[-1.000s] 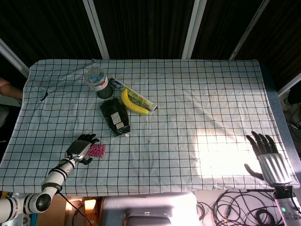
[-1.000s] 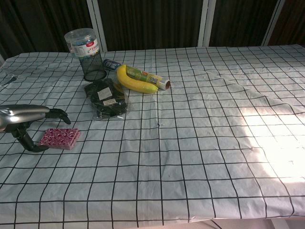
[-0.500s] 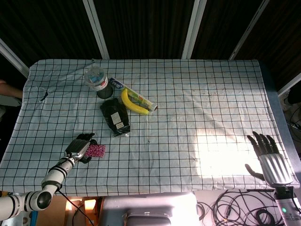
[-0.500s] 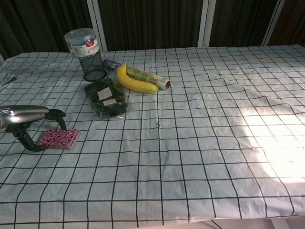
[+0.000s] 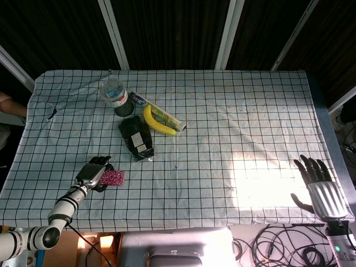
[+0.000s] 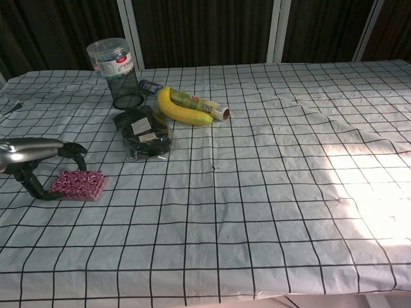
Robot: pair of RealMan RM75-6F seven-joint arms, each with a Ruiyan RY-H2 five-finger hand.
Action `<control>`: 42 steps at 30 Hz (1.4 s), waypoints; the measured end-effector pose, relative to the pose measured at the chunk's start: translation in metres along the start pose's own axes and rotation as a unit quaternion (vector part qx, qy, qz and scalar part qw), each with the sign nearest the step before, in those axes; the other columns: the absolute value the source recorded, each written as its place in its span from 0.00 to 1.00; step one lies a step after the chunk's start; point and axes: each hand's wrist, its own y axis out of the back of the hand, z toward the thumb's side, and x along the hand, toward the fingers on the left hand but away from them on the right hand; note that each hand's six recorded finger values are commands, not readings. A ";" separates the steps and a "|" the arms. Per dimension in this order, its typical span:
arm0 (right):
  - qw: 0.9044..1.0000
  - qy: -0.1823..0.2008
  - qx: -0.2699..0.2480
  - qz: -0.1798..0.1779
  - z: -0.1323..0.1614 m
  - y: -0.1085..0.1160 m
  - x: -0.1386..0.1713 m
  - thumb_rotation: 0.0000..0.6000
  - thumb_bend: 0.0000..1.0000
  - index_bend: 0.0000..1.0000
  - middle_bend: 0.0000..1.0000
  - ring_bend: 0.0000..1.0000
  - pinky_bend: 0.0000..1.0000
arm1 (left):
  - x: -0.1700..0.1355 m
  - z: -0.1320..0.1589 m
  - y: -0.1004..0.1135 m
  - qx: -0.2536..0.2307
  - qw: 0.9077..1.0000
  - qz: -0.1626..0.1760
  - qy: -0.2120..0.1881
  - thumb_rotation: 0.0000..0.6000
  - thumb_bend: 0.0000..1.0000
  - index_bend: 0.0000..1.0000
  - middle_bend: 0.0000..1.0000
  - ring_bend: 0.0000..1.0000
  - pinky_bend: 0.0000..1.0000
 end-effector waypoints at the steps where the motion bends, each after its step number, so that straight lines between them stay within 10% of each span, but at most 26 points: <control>1: 1.000 0.000 0.000 0.000 0.000 0.000 0.000 1.00 0.20 0.00 0.00 0.00 0.00 | -0.002 0.000 0.002 -0.001 1.000 0.004 -0.001 1.00 0.35 0.40 0.03 0.00 0.00; 19: 1.000 0.001 0.005 0.001 0.003 -0.003 0.000 1.00 0.20 0.00 0.00 0.00 0.00 | -0.028 -0.063 0.020 -0.028 0.997 0.037 0.060 1.00 0.35 0.39 0.05 0.00 0.00; 27: 1.000 0.001 0.009 0.006 0.005 -0.006 -0.002 1.00 0.20 0.00 0.00 0.00 0.00 | -0.013 -0.111 -0.004 -0.036 0.992 0.003 0.118 1.00 0.35 0.08 0.03 0.00 0.00; 42: 1.000 0.002 0.004 0.003 0.004 -0.004 0.000 1.00 0.20 0.00 0.00 0.00 0.00 | -0.029 -0.070 0.003 -0.046 0.997 0.011 0.053 1.00 0.34 0.11 0.00 0.00 0.00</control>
